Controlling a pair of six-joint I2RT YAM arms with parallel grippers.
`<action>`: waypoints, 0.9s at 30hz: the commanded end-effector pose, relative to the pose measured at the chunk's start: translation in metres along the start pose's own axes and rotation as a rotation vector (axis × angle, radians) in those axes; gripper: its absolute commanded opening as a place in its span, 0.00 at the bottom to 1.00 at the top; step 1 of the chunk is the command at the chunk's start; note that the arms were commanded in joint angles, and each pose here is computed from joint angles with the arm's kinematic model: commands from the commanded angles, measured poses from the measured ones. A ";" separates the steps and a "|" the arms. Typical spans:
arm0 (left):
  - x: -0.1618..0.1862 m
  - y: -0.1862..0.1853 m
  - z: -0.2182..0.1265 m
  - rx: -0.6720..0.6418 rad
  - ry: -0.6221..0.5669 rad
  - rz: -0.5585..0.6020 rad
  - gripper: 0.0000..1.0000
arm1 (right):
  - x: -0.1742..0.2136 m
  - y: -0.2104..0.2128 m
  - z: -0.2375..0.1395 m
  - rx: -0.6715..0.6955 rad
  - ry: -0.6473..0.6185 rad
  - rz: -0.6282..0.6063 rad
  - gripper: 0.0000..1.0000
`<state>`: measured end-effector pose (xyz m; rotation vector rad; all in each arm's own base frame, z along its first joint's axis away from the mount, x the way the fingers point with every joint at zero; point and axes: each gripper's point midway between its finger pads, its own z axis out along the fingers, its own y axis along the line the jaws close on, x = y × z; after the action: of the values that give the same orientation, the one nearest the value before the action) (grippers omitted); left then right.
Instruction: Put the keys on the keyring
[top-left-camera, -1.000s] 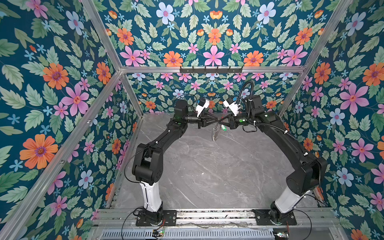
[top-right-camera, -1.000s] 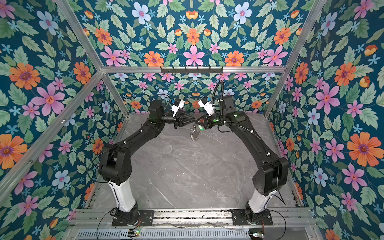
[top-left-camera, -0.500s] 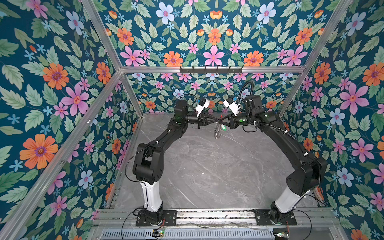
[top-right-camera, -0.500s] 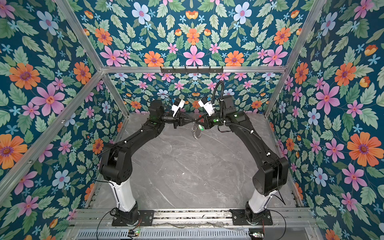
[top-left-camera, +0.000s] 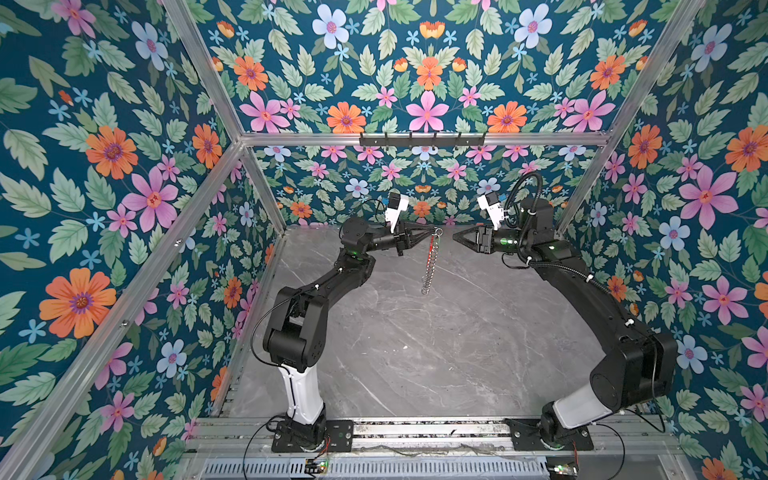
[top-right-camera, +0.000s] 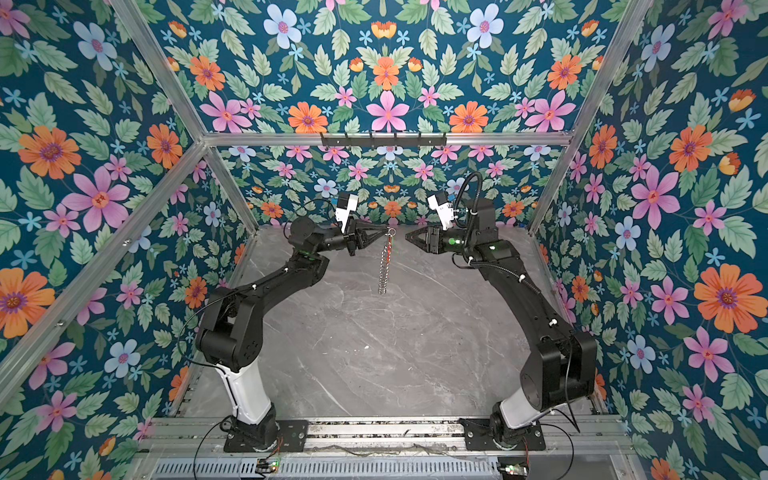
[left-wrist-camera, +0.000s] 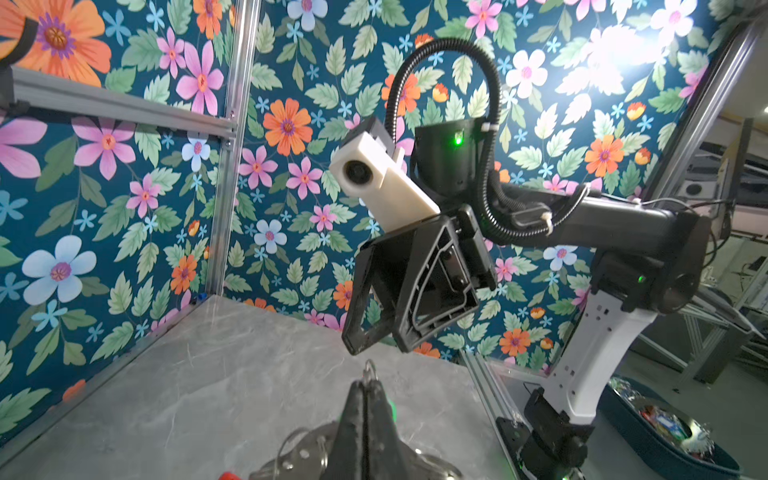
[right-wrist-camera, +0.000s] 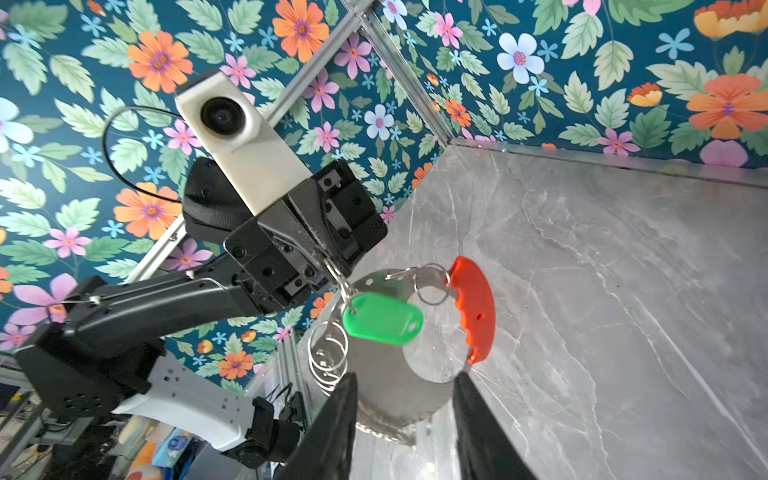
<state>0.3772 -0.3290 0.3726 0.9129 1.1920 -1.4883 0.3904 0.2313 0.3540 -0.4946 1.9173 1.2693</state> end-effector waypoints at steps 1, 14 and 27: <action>-0.020 -0.014 0.003 0.036 -0.078 0.028 0.00 | -0.017 0.021 -0.001 -0.104 -0.043 -0.022 0.41; -0.019 -0.015 0.012 0.045 -0.069 0.005 0.00 | -0.031 0.036 0.010 -0.217 -0.058 -0.002 0.42; -0.021 -0.016 0.014 0.048 -0.070 0.006 0.00 | -0.024 0.033 0.015 -0.186 -0.044 0.001 0.04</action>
<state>0.3701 -0.3394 0.3907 0.8825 1.1498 -1.5490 0.3887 0.2566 0.3855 -0.5472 1.7866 1.4729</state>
